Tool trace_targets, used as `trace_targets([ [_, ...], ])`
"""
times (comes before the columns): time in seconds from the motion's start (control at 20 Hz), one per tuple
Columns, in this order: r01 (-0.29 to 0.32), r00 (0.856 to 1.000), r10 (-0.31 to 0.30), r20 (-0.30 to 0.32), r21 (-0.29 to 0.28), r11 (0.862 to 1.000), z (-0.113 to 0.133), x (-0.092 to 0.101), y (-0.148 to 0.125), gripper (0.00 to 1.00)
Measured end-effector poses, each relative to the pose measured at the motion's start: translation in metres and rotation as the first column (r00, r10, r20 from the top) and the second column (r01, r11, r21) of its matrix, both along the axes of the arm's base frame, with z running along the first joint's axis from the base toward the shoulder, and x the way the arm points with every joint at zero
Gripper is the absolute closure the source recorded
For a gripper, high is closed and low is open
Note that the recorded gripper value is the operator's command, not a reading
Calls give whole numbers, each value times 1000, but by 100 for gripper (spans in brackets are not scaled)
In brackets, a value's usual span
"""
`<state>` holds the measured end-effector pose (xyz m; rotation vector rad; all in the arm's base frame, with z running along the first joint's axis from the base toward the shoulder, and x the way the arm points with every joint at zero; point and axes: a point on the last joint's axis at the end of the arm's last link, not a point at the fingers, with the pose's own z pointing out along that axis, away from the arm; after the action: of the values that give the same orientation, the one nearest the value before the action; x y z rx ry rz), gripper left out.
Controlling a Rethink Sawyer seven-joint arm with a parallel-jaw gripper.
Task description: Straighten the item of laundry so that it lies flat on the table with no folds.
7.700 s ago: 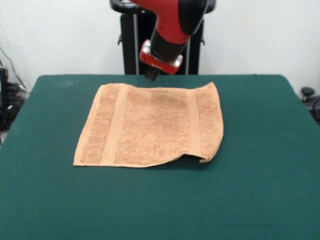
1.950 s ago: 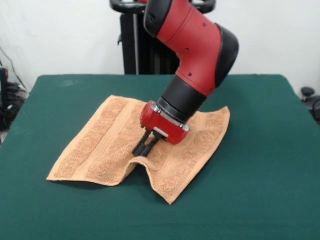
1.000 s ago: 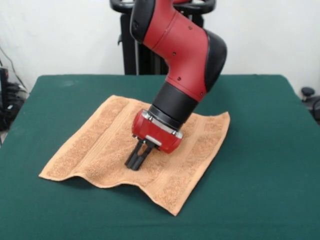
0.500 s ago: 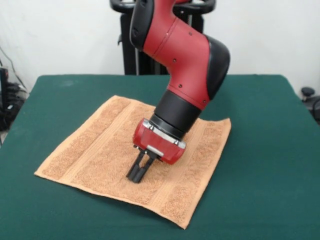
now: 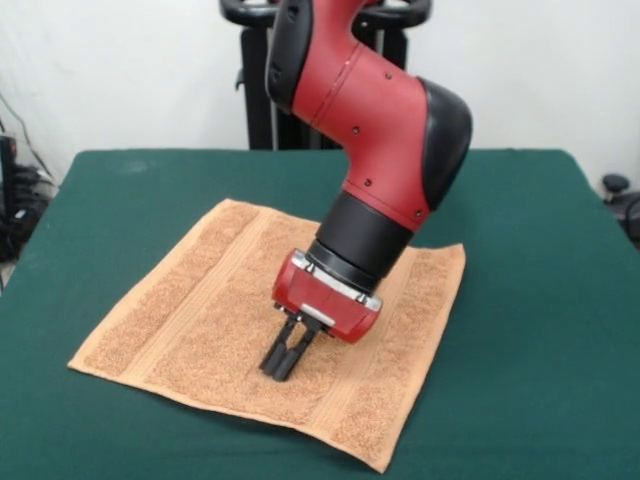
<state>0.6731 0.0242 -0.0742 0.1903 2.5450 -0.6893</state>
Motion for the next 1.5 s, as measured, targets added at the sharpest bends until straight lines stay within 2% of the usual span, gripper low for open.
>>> trace_targets([
  [0.4, 52, 997, -49, -59, 51, 997, 13, 2, 12, 100],
  [0.8, 123, 982, -99, -162, 150, 981, 35, 4, 33, 100],
  [1.05, 148, 975, -112, -191, 186, 971, 58, 11, 33, 100],
  [1.2, 164, 972, -122, -201, 210, 964, 84, 19, 28, 100],
  [1.3, 170, 971, -125, -202, 223, 960, 92, 22, 28, 100],
  [1.5, 186, 970, -133, -203, 269, 945, 120, 33, 28, 100],
])
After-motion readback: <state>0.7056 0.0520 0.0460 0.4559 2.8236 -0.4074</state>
